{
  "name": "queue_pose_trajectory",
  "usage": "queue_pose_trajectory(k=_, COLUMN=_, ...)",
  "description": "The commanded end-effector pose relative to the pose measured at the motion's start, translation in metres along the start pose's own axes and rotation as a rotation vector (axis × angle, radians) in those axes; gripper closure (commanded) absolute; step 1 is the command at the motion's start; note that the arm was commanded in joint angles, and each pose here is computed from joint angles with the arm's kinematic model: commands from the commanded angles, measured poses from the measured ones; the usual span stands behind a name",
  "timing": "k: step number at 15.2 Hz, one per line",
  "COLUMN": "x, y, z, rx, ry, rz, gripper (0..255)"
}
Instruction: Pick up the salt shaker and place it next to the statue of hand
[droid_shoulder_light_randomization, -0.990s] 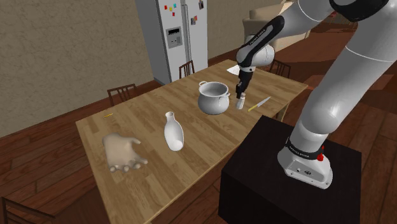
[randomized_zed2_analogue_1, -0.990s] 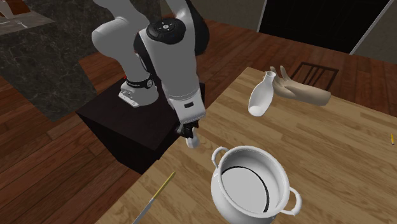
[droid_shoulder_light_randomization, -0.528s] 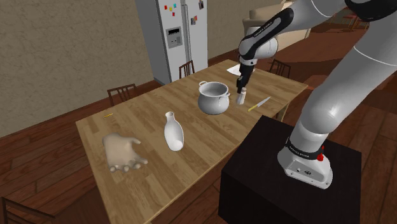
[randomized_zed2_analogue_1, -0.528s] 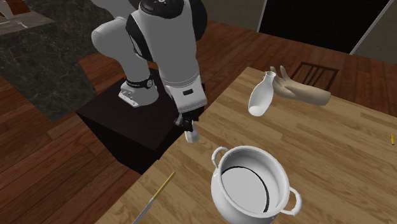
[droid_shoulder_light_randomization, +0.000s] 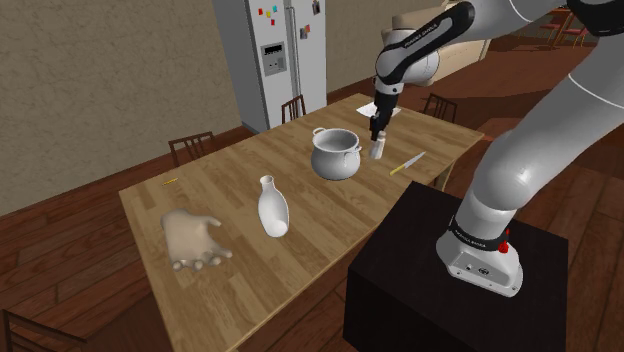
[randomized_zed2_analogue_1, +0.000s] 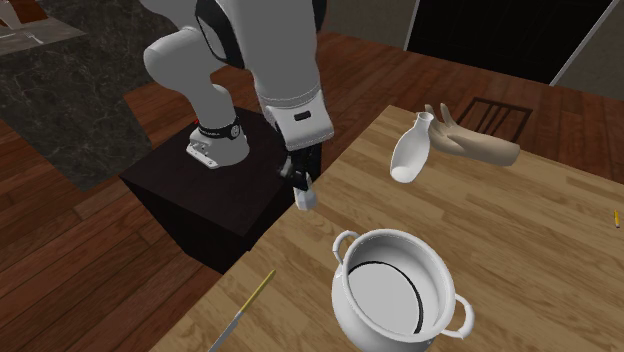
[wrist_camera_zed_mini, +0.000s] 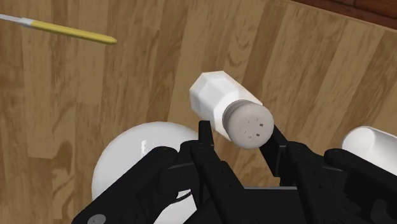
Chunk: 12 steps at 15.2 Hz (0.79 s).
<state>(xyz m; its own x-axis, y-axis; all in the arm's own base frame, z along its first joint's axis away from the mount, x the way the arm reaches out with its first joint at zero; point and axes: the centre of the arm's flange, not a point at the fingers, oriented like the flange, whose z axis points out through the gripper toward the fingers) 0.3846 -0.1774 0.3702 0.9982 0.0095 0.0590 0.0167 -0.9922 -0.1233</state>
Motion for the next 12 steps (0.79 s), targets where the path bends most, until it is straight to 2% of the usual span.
queue_pose_trajectory(k=1, x=0.003, y=-0.021, z=0.001, rx=0.000, ry=0.000, rz=0.001, gripper=255)
queue_pose_trajectory(k=12, x=0.023, y=-0.164, z=0.019, rx=0.000, ry=0.000, rz=0.001, gripper=255)
